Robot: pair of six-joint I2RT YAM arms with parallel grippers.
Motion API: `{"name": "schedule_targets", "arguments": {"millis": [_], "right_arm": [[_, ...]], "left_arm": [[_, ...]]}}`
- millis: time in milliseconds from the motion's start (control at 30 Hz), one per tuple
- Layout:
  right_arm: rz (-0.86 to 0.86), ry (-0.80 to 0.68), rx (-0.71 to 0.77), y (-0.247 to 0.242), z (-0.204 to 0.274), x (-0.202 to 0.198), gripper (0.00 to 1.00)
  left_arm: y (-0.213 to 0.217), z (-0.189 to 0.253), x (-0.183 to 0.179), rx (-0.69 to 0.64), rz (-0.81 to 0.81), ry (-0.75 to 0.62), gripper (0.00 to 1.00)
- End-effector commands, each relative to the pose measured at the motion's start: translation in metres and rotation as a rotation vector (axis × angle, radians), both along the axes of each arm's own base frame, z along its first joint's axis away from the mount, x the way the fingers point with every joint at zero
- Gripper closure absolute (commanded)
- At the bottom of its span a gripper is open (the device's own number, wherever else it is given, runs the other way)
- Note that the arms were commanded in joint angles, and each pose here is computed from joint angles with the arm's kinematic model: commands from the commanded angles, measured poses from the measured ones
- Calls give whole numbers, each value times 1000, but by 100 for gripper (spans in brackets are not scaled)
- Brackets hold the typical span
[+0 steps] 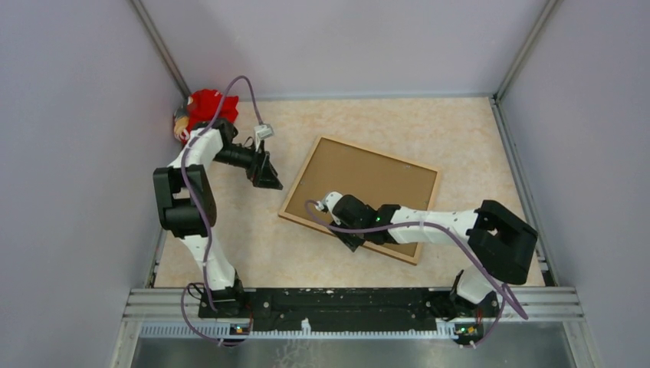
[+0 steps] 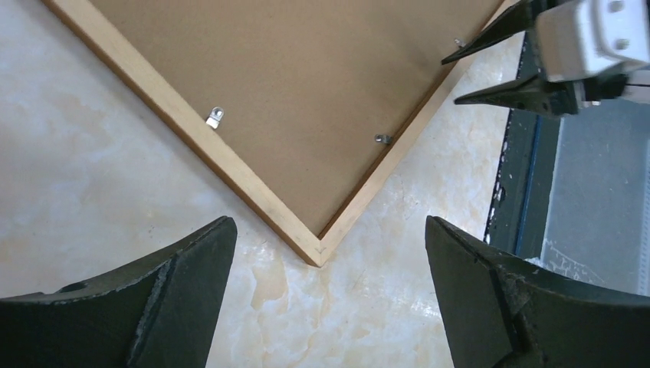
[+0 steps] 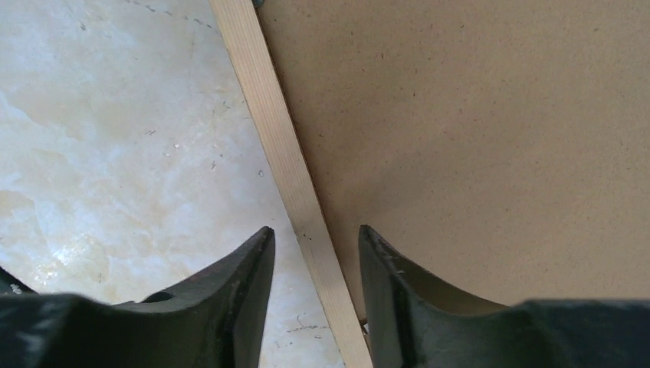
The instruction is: Put the photo into the frame
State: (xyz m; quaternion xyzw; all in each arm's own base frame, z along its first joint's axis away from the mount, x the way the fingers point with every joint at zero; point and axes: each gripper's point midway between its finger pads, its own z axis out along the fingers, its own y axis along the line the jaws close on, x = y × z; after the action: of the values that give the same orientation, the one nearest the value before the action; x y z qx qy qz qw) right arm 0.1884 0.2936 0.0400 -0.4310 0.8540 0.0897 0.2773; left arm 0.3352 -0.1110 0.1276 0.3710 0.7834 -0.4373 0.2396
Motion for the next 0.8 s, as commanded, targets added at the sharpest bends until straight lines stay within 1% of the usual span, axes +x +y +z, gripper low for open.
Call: {"name": "schedule_targets", "arguments": {"millis": [0,33,133,200,367,400,433,500,533,600,633,767], "right_arm": [[-2,-32,-19,0,-6,2,58],[-4,-34,-19,0,-6,2,60],[0,-37,-17,1,-7,1,64],[0,-37,-20,1,-8,0,64],[0,-39,-31,0,-12,0,67],[0,-35,-37,0,-15,-1,69],[-1,-36,-43,0,-16,0,76],[-17,-46,-46,1,-14,4,92],[-27,-52,-42,3,-11,6,99],[-43,-66,-17,9,0,11,100],[-47,-74,1,14,8,13,100],[-28,-70,97,35,44,17,100]], "left_arm": [[-10,41,-17,-172,-71,-143,1],[-12,47,-18,-205,-76,-159,1],[-13,53,-20,-234,-78,-165,1],[-13,54,-20,-231,-82,-177,1],[-10,49,-30,-186,-123,-256,1],[-8,46,-32,-163,-132,-272,1],[-7,40,-35,-129,-152,-300,1],[-1,25,-43,-34,-197,-363,1],[3,18,-44,14,-207,-405,1],[13,5,-52,110,-232,-480,1],[15,3,-55,135,-242,-515,1],[13,6,-65,154,-312,-682,1]]}}
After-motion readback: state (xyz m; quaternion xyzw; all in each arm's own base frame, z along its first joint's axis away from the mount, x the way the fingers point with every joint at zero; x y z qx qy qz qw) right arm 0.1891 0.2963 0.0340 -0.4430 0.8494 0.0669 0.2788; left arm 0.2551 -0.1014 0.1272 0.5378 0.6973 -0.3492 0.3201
